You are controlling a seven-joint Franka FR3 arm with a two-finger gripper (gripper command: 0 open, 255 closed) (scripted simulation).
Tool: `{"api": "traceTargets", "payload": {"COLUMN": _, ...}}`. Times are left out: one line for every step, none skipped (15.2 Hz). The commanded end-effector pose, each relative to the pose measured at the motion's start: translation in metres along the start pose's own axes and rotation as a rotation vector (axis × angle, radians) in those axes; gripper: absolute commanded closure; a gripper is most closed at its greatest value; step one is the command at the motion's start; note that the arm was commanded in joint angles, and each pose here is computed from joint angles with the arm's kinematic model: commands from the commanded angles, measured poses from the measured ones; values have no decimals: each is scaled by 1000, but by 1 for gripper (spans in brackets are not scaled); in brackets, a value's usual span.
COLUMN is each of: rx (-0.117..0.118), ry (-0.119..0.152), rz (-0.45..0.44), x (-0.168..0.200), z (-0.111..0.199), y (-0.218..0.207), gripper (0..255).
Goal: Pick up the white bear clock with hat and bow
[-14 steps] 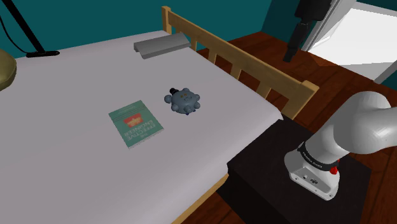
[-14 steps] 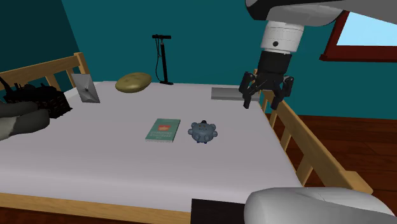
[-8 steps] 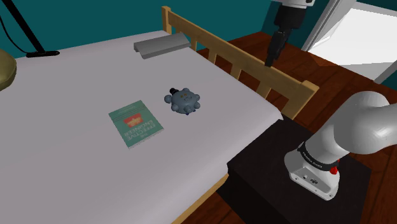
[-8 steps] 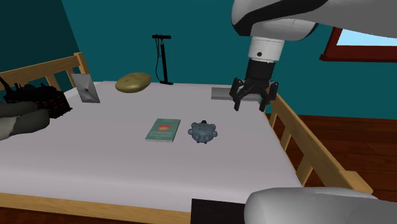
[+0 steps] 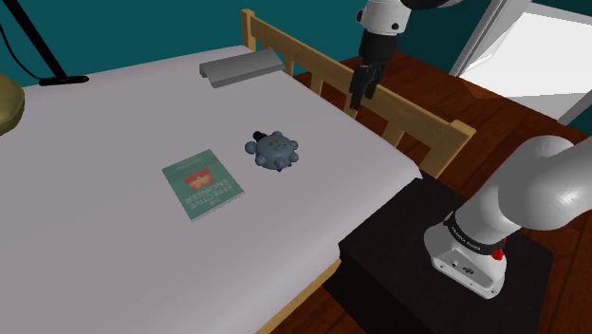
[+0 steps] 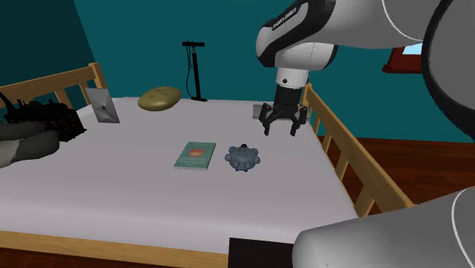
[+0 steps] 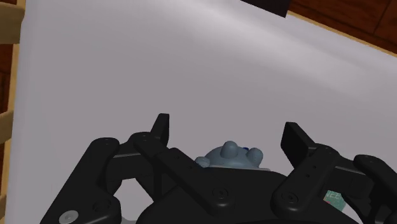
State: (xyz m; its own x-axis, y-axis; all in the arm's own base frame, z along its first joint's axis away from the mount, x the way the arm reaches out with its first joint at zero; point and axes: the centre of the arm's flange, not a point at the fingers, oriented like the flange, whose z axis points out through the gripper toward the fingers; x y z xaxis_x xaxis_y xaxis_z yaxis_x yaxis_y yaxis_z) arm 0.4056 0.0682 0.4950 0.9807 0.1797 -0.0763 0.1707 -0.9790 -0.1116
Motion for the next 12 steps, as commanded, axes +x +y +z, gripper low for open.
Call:
{"api": "traceTargets", "payload": {"rx": -3, "ry": 1, "rz": 1, "x": 23, "z": 13, "y": -3, "gripper": 0}}
{"api": "traceTargets", "payload": {"rx": -4, "ry": 1, "rz": 1, "x": 35, "z": 20, "y": -5, "gripper": 0}}
{"api": "traceTargets", "payload": {"rx": -5, "ry": 0, "rz": 2, "x": 46, "z": 26, "y": -6, "gripper": 0}}
{"api": "traceTargets", "payload": {"rx": -7, "ry": 0, "rz": 2, "x": 57, "z": 33, "y": -8, "gripper": 0}}
{"api": "traceTargets", "payload": {"rx": -8, "ry": 0, "rz": 2, "x": 69, "z": 40, "y": -9, "gripper": 0}}
{"api": "traceTargets", "payload": {"rx": -10, "ry": 0, "rz": 2, "x": 80, "z": 46, "y": -11, "gripper": 0}}
{"api": "traceTargets", "payload": {"rx": -11, "ry": 0, "rz": 2, "x": 91, "z": 53, "y": -13, "gripper": 0}}
{"api": "traceTargets", "payload": {"rx": -13, "ry": -1, "rz": 3, "x": 103, "z": 60, "y": -14, "gripper": 0}}
{"api": "traceTargets", "payload": {"rx": -14, "ry": -1, "rz": 3, "x": 114, "z": 66, "y": -16, "gripper": 0}}
{"api": "traceTargets", "payload": {"rx": -15, "ry": -1, "rz": 3, "x": 125, "z": 73, "y": -17, "gripper": 0}}
{"api": "traceTargets", "payload": {"rx": -17, "ry": -1, "rz": 3, "x": 137, "z": 80, "y": -19, "gripper": 0}}
{"api": "traceTargets", "payload": {"rx": -18, "ry": -1, "rz": 4, "x": 148, "z": 86, "y": -20, "gripper": 0}}
